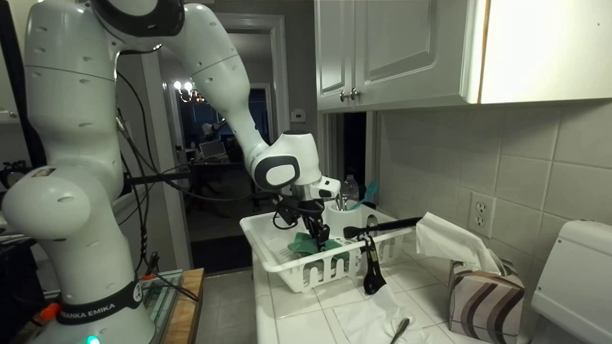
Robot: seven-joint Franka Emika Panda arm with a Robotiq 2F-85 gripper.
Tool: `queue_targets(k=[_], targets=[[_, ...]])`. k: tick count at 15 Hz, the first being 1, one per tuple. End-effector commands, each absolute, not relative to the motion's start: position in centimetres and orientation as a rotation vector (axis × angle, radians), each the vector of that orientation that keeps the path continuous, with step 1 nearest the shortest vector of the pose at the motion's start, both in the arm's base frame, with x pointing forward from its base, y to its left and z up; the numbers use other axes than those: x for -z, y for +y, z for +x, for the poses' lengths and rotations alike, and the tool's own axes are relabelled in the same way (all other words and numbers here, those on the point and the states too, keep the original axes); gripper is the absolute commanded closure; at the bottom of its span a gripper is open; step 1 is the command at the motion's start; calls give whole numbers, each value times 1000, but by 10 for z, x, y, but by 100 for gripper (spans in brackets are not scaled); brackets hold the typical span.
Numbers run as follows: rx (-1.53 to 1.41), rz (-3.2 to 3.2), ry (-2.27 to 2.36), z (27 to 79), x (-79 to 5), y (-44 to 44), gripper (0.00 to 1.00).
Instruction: Put the lid on top of the pot
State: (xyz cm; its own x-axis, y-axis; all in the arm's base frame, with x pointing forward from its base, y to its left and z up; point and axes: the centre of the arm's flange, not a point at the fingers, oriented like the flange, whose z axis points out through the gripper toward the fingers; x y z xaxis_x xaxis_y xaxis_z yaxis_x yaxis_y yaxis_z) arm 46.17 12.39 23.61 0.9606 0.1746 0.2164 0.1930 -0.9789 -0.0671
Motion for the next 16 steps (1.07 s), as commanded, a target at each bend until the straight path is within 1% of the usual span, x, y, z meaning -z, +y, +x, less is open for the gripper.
queue_targets(k=[1,3,8,16], targets=[[340,-3027,-265,468,-231,129,95],[343,-3027,-262,468,-233,129,93],[363,-3016,-239,466,-250,130,93],[401,-2932,-241,449,-304,137,93]])
